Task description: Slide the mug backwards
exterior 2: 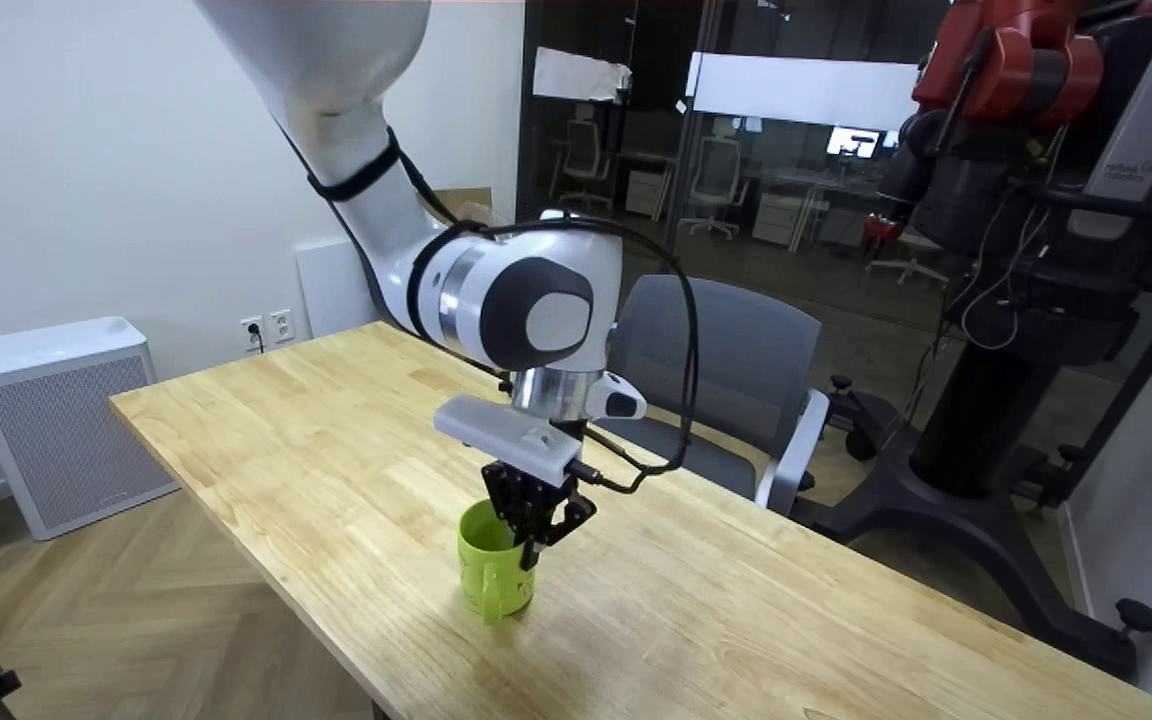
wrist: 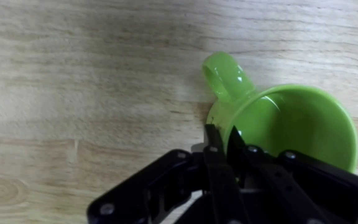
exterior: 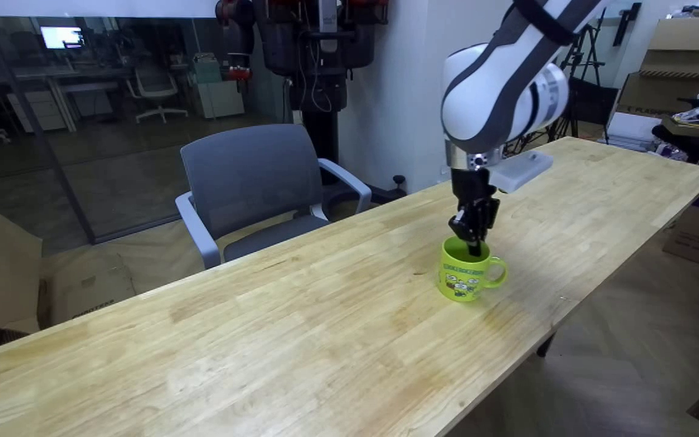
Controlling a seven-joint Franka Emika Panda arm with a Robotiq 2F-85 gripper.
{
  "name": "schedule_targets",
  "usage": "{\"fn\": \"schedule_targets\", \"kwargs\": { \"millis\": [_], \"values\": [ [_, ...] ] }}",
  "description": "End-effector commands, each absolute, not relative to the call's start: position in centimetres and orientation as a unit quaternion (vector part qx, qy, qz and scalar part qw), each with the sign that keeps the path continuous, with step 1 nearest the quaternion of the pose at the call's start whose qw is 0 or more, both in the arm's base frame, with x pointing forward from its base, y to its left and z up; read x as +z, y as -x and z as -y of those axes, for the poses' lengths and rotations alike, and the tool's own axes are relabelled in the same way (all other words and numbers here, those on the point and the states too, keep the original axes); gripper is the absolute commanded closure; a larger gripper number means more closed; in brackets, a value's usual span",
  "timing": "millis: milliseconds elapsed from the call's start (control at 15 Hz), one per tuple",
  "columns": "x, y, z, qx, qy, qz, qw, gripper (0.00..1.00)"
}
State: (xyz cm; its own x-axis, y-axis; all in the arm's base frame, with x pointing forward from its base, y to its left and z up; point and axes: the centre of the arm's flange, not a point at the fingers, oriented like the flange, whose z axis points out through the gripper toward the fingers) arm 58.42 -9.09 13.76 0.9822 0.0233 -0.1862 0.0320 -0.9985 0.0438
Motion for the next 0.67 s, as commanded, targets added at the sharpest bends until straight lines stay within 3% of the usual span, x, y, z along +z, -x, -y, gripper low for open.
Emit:
{"fn": "schedule_targets", "kwargs": {
  "millis": [0,467,533,600],
  "values": [
    [15.3,-53.5,11.4,-0.071,-0.994,0.08,0.037,0.97],
    [15.1,-51.2,14.4,-0.026,-0.987,0.156,0.009,0.97],
    [15.0,-51.1,14.6,-0.024,-0.987,0.161,0.002,0.65],
    [15.0,-50.9,14.8,-0.024,-0.986,0.168,-0.002,0.63]
  ]
}}
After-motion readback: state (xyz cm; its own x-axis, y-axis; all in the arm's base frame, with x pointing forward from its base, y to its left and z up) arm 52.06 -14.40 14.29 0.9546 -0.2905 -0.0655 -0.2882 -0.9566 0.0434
